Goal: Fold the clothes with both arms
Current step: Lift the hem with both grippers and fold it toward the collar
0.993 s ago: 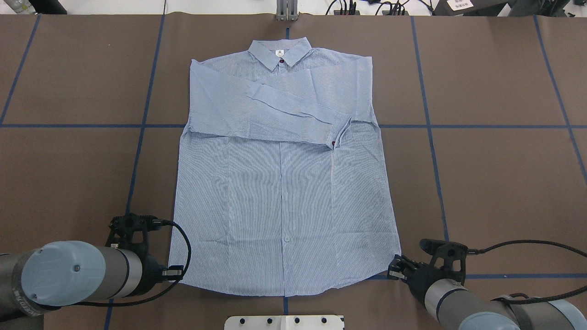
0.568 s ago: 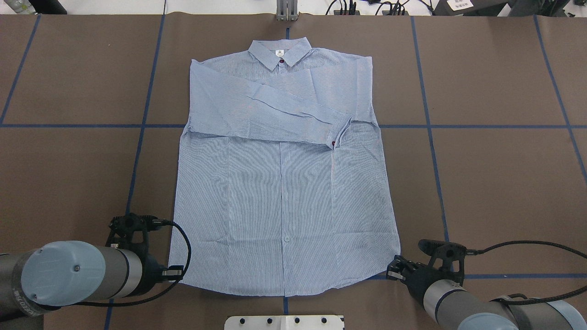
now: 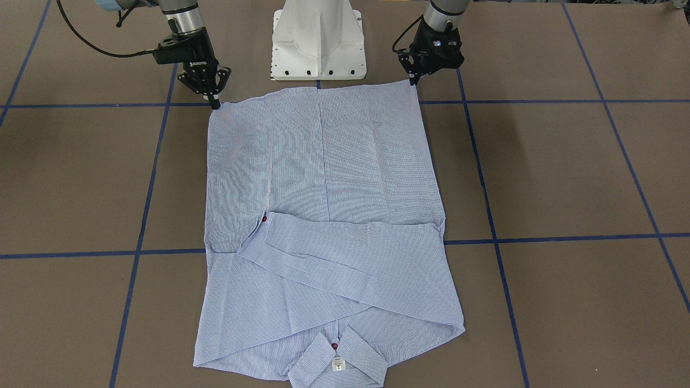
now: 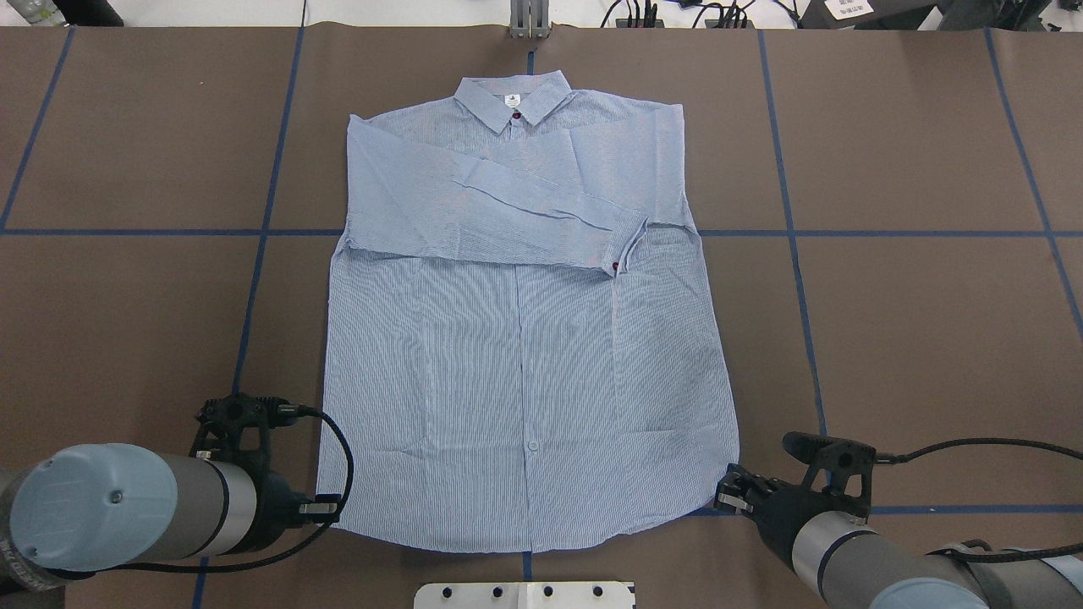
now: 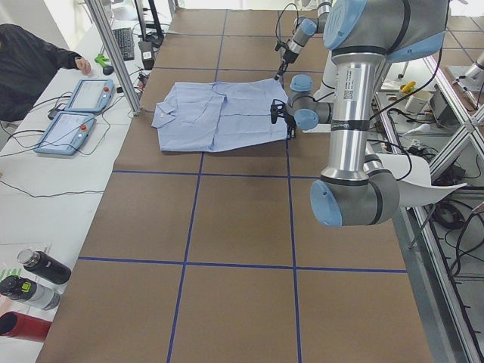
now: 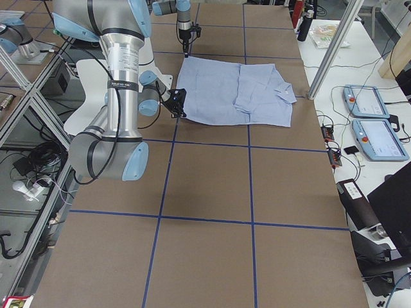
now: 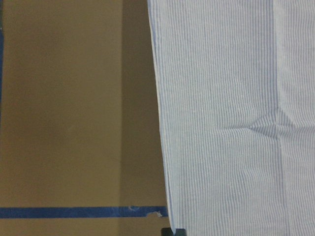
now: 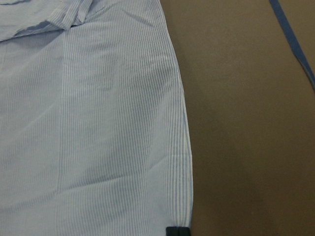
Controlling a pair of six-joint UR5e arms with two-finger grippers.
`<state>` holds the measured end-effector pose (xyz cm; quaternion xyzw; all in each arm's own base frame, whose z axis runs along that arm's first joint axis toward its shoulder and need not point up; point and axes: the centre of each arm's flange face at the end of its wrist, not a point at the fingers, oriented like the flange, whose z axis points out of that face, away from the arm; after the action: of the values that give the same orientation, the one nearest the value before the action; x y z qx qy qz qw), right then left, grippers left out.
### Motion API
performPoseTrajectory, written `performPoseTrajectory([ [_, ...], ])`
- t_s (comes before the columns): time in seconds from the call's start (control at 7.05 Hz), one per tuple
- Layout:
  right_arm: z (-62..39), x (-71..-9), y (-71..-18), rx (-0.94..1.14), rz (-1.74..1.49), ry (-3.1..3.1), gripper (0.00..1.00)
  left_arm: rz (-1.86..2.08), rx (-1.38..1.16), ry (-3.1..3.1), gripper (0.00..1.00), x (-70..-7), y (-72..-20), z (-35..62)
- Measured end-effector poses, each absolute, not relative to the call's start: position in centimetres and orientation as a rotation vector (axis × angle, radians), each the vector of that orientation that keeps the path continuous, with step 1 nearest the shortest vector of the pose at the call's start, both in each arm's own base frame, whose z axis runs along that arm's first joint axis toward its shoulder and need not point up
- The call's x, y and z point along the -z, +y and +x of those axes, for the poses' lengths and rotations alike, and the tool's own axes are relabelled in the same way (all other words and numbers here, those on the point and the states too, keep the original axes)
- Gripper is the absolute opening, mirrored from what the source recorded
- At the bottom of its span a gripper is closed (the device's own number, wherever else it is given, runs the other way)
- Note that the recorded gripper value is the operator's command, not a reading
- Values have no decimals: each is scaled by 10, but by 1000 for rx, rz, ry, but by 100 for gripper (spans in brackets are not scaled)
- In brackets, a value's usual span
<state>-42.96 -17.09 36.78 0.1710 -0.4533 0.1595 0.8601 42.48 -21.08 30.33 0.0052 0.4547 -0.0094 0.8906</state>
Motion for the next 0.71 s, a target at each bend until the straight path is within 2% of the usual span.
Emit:
performPoseTrajectory([
  [0.57,-302,-239,-154,-258,137,-1019,0,-119,-68,1056,0,-212,-179,338],
  [0.71,-283,-224,-158,-263,120,-1007,0,-136,-75,1062,0,-200,-177,325],
])
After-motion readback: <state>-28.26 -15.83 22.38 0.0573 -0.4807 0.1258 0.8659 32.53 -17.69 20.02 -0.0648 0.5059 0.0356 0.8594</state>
